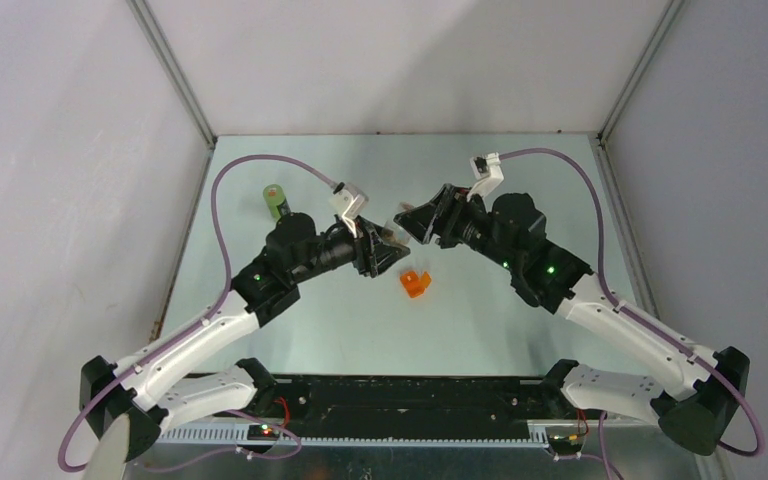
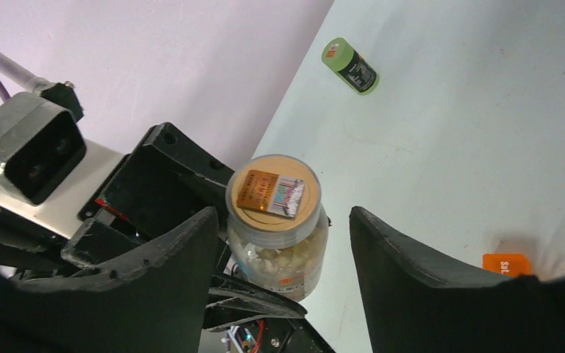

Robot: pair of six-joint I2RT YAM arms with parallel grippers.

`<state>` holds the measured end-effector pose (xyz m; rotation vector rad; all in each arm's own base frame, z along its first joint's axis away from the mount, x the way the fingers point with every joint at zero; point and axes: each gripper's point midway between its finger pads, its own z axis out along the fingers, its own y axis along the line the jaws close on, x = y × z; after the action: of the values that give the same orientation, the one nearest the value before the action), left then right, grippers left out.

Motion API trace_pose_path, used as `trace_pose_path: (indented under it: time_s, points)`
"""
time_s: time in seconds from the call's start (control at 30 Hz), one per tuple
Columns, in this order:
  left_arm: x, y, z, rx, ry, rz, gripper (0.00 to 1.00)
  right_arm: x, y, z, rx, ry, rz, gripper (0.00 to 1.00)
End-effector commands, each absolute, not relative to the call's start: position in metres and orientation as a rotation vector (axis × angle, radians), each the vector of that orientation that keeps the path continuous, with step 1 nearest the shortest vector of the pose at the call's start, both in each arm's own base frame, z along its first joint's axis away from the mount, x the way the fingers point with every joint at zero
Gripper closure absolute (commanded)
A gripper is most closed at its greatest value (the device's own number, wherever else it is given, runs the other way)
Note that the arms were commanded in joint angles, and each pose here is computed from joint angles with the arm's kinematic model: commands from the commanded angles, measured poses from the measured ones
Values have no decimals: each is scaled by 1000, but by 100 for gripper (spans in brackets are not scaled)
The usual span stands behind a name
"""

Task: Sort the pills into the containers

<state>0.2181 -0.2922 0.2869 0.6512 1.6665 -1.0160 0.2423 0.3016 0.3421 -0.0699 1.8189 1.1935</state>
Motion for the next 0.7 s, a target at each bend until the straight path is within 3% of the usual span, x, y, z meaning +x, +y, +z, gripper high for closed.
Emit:
trace_pose_path:
  time_s: [0.0,0.07,0.17,0.23,0.3,0.33,0.37,0.47,0.53,0.6,0.67]
  points:
    - [218,-290,320,630,1552,-1033,100,247,299,361,-28,1729,1209,29]
    - [217,-290,319,634,1553,-1034,100,249,299,363,-25,1717,1211,34]
    - [216,-292,317,644,1556,-1042,100,246,303,368,-72,1691,1231,50]
    - [214,-293,317,656,1553,-1054,100,244,306,368,-97,1690,1240,53]
    - [212,-294,316,665,1554,-1060,100,243,307,366,-108,1694,1241,48]
    - [211,-294,316,670,1555,-1061,87,243,308,367,-111,1693,1243,45]
    - [211,-294,315,673,1557,-1061,97,244,307,367,-111,1691,1242,40]
    - [209,-295,311,686,1564,-1067,100,248,307,367,-100,1689,1246,35]
    - [209,-295,310,689,1567,-1067,100,250,306,367,-103,1688,1257,38]
    - [208,-295,310,689,1573,-1067,100,249,307,368,-131,1683,1269,54]
    - [208,-294,312,687,1572,-1070,100,247,307,369,-174,1674,1275,79]
